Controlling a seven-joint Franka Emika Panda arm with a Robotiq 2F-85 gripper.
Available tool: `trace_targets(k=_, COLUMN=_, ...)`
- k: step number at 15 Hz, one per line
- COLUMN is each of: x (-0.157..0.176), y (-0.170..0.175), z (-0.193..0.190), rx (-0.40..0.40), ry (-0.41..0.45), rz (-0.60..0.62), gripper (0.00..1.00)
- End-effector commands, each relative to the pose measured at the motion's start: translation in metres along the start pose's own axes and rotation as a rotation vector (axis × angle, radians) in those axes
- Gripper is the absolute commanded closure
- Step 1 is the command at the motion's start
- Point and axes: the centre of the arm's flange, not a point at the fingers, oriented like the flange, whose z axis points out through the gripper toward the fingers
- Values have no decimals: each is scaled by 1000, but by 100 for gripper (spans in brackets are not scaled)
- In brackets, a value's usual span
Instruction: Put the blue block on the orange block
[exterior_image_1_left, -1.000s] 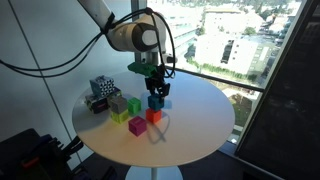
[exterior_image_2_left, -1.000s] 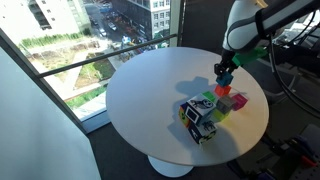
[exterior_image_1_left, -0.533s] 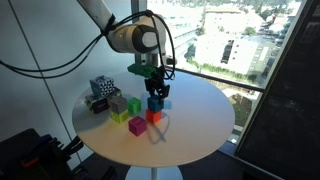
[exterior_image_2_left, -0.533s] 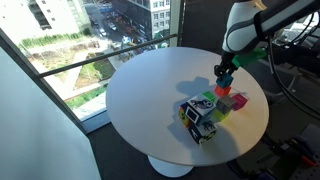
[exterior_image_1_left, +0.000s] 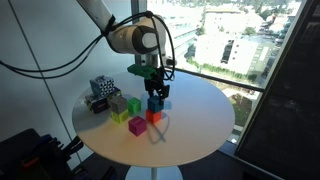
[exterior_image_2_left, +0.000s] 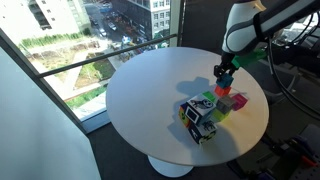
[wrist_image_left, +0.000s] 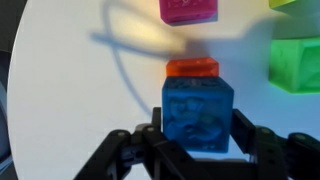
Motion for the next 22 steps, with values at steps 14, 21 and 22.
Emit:
trace_targets(k=14, x=-25, y=-8, z=-104, rx=17, ry=-50, rz=-15, gripper=0)
trace_targets(k=21, x=-55, y=-8, z=-141, rx=-29, ry=-127, rz=-35, gripper=0)
trace_targets(k=22, x=-59, y=-8, z=-147, rx=-37, ry=-131, rz=-38, gripper=0)
